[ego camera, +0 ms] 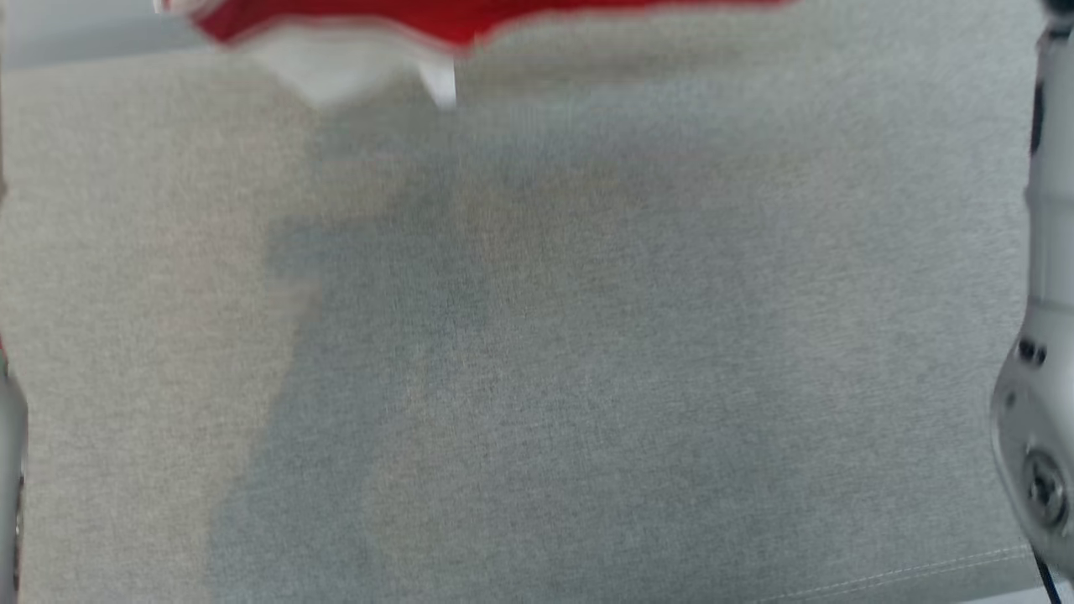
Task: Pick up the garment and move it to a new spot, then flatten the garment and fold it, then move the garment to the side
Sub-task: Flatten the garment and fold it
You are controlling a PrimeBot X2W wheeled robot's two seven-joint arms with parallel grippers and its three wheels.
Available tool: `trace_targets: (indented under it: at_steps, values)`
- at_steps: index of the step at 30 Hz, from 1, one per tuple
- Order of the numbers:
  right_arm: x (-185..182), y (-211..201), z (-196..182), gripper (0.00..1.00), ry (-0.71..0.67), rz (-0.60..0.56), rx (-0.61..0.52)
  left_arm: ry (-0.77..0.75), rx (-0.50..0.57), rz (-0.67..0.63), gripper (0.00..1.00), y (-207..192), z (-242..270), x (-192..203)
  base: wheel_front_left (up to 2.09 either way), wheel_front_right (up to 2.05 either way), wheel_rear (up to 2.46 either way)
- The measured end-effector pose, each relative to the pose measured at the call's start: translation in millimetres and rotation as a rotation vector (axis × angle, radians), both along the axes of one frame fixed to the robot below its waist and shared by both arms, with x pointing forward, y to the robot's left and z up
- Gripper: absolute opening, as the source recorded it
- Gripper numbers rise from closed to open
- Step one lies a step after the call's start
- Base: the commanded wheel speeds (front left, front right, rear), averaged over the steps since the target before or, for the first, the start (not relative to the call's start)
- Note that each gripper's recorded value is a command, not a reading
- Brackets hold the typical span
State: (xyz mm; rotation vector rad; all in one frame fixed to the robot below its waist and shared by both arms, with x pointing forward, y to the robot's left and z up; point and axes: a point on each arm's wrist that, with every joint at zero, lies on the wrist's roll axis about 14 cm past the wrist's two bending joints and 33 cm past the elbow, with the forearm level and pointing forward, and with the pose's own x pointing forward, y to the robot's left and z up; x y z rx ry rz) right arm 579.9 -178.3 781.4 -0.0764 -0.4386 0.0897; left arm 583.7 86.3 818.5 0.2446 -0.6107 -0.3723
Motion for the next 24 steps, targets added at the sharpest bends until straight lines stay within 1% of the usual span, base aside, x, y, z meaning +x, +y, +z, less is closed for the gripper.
trace_targets:
  at_steps: [3,5,9,11,14,15,18,21,24]
  values:
    - [30,-2,-7,0.00,-0.006,-0.027,-0.016,-0.019,-0.007,0.003,0.00,-4,-8,24,0.00,0.00,0.00]
    - [48,-2,-24,0.00,0.015,-0.040,-0.034,0.005,-0.020,0.004,0.00,-4,-26,41,0.00,0.00,0.00]
    - [81,8,-96,0.00,0.134,-0.027,-0.032,0.111,-0.037,0.008,0.00,-2,-89,71,0.00,0.00,0.00]
    - [90,13,-144,0.00,0.214,-0.015,-0.024,0.189,-0.053,0.013,0.00,2,-130,80,0.00,0.00,0.00]
    - [95,21,-211,0.00,0.331,0.006,-0.029,0.303,-0.034,0.016,0.00,3,-191,84,0.00,0.00,0.00]
    - [95,24,-230,0.00,0.361,0.014,-0.026,0.335,-0.042,0.016,0.00,4,-208,84,0.00,0.00,0.00]
    - [92,33,-275,0.00,0.438,0.037,-0.018,0.419,-0.075,0.022,0.00,10,-250,80,0.00,0.00,0.00]
    - [86,40,-306,0.00,0.491,0.058,-0.005,0.455,-0.115,0.019,0.00,17,-274,68,0.00,0.00,0.00]
    - [80,42,-317,0.00,0.508,0.066,0.011,0.468,-0.137,0.022,0.00,25,-289,51,0.00,0.00,0.00]
